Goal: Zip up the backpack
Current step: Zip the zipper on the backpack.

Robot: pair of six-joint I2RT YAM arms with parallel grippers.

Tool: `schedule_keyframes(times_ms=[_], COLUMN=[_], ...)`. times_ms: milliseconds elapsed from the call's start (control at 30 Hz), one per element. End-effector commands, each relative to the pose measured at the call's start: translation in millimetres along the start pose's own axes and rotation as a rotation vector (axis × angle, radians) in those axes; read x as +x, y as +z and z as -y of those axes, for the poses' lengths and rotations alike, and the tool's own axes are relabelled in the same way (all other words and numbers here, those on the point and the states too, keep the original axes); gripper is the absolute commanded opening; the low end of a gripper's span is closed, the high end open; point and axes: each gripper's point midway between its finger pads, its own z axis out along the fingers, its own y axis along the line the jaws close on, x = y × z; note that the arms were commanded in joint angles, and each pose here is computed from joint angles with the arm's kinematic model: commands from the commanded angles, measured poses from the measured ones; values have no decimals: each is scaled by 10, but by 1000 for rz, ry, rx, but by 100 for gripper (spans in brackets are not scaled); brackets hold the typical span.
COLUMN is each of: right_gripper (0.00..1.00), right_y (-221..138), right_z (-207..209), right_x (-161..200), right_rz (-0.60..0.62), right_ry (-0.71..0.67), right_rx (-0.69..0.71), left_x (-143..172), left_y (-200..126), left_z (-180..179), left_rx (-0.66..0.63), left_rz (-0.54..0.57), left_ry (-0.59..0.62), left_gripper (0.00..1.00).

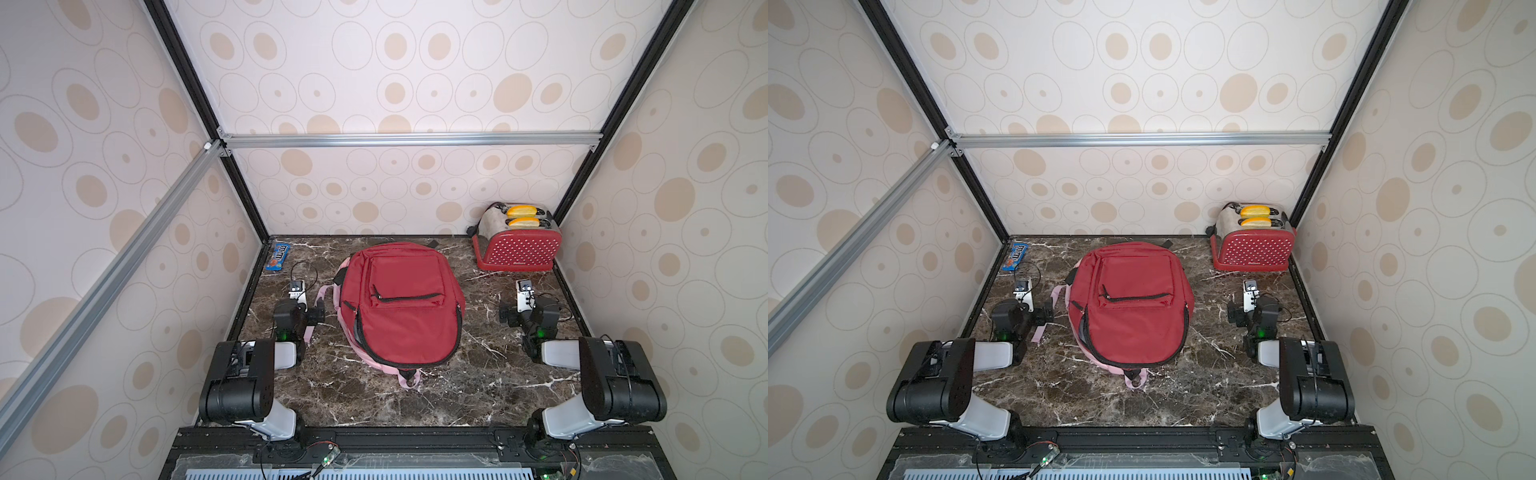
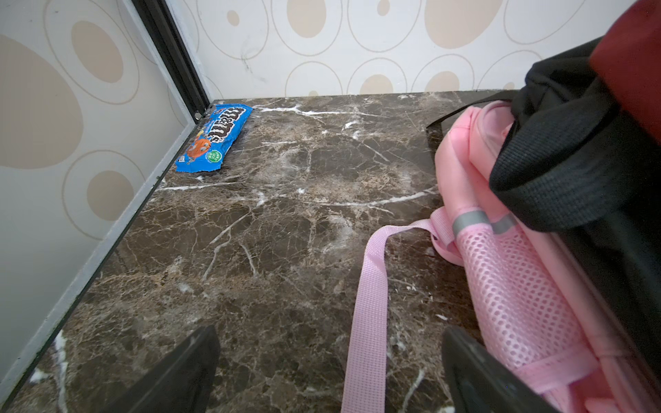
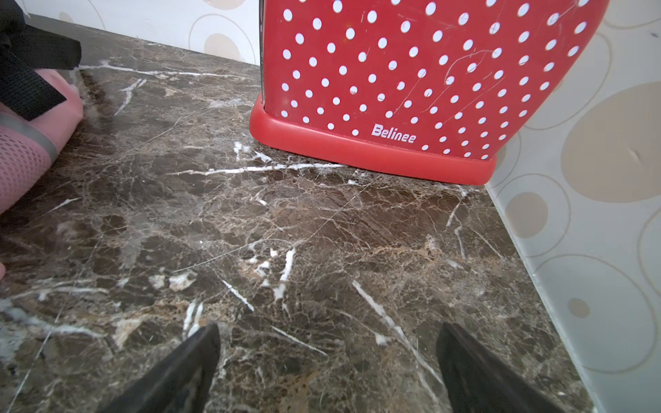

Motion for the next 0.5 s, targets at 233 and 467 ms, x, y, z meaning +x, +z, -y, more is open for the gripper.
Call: schedule_keyframes(times_ms=[233, 467], right_gripper=[100, 100], right_y=[21, 22], right_z=[-20, -17], right_x=[18, 13], right_rz=[-8, -8], right_ry=[5, 6], right_rx=[-4, -3], left_x=[-128, -129], left_y=[20, 19], left_z=[8, 5], left_rx=[-2, -3], left_rz=[29, 29], left_ry=[16, 16], left_gripper=[99, 99])
